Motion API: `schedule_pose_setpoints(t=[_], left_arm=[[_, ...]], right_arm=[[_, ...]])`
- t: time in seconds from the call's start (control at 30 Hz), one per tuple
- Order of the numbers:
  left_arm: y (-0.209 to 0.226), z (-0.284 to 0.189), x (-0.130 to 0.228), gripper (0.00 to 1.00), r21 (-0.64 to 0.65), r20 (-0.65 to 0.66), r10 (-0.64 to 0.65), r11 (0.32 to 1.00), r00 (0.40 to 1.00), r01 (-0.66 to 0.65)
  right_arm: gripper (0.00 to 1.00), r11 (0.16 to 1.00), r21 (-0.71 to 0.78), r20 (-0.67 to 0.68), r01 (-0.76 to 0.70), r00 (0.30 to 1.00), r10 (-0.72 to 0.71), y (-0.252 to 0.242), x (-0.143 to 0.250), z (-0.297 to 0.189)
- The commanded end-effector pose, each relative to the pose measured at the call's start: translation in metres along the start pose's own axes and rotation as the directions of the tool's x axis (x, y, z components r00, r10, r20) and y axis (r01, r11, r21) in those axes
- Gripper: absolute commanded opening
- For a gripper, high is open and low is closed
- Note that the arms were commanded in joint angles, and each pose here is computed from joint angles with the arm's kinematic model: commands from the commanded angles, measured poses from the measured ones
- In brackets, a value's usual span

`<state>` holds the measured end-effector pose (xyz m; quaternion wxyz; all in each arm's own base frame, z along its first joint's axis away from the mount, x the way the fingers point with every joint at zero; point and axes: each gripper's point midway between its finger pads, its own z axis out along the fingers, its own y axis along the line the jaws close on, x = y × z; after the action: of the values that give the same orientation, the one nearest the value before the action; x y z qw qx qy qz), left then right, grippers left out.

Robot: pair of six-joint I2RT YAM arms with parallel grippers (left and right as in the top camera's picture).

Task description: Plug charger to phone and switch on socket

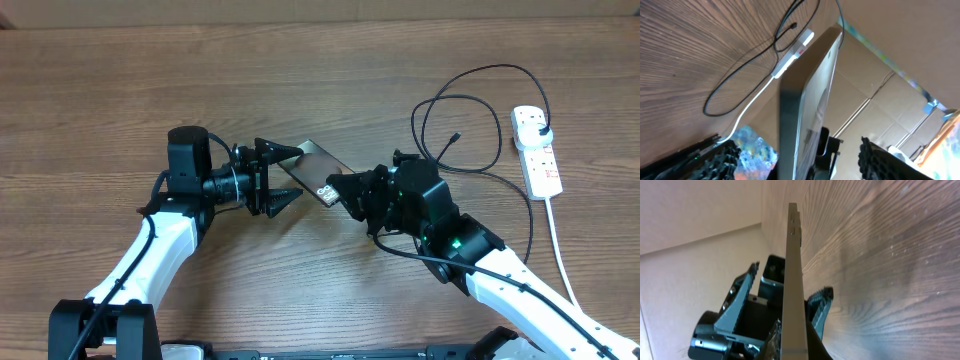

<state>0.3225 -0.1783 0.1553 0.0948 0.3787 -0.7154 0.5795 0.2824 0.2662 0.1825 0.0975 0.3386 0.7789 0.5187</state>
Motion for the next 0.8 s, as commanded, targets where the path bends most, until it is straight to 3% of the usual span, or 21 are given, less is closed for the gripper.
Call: schedule_pose_setpoints(t=[0.0, 0.03, 0.23, 0.47, 0.67, 0.77], left_arm=[[0.000, 0.007, 0.003, 0.68, -0.004, -0.004, -0.032, 0.999, 0.999, 0.032], [-0.001, 0.009, 0.004, 0.60, -0.004, -0.004, -0.029, 1.000, 1.000, 0.029], [-0.002, 0.015, 0.012, 0.39, -0.008, -0.025, -0.026, 1.000, 0.999, 0.026], [-0.002, 0.015, 0.010, 0.25, -0.007, -0.017, -0.026, 1.000, 1.000, 0.026], [-0.002, 0.015, 0.007, 0.23, -0.004, 0.000, -0.025, 1.000, 1.000, 0.025], [-0.002, 0.015, 0.007, 0.13, -0.004, 0.005, -0.025, 1.000, 1.000, 0.025]], right_arm=[[0.04, 0.998, -0.026, -0.041, -0.049, 0.998, 0.048, 0.010, 0.012, 0.000], [0.04, 0.995, -0.018, -0.063, -0.096, 0.994, 0.095, 0.009, 0.015, 0.001], [0.04, 0.989, 0.010, -0.074, -0.150, 0.986, 0.150, 0.002, 0.016, 0.006], [0.04, 0.972, 0.050, -0.066, -0.229, 0.971, 0.232, -0.009, 0.013, 0.014], [0.04, 0.976, 0.026, -0.112, -0.216, 0.970, 0.217, -0.001, 0.020, 0.015], [0.04, 0.977, 0.024, -0.119, -0.211, 0.970, 0.213, 0.000, 0.022, 0.015]])
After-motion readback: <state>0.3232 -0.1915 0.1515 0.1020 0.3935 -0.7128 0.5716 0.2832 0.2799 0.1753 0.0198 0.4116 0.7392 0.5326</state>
